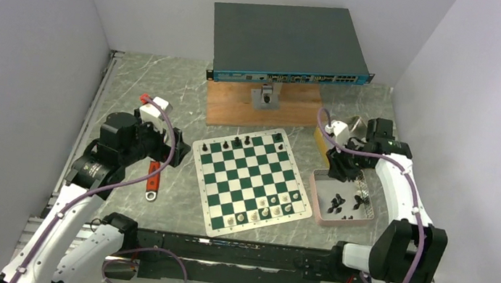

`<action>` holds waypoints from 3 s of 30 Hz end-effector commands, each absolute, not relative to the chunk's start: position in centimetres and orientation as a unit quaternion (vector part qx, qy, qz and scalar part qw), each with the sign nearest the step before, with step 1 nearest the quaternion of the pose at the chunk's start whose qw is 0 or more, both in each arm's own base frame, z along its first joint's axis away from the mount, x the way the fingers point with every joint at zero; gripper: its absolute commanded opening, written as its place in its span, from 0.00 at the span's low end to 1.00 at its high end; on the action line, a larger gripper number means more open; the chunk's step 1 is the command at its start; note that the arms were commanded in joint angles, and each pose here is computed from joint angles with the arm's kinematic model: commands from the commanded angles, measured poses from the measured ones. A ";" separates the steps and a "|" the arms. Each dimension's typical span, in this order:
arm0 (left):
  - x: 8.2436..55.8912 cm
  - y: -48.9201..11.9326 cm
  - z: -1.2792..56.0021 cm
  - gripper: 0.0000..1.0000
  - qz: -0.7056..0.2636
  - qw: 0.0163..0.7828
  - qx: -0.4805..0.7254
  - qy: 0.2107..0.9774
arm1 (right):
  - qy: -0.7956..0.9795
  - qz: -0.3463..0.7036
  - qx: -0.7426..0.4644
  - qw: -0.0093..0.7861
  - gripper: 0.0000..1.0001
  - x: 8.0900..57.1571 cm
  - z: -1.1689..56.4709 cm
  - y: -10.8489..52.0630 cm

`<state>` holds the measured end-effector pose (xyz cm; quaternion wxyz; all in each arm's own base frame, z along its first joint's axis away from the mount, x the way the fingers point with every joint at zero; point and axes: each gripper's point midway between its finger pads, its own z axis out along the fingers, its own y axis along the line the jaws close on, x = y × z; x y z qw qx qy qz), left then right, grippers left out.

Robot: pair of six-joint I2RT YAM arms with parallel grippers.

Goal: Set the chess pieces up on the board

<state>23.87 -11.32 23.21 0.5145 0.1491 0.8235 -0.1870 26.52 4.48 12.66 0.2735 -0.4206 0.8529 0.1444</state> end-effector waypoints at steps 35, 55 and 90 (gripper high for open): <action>23.9 -12.3 24.6 0.99 -0.219 0.530 0.159 0.804 | 0.952 0.051 -0.285 0.094 0.40 21.9 2.5 -3.1; 23.8 -12.8 24.5 0.99 -0.234 0.525 0.167 0.801 | 0.941 0.045 -0.302 0.147 0.13 23.7 4.5 -3.1; 20.7 -34.3 24.7 0.95 -0.623 0.313 0.090 0.711 | 0.584 0.374 -0.580 0.427 0.10 17.4 18.6 15.7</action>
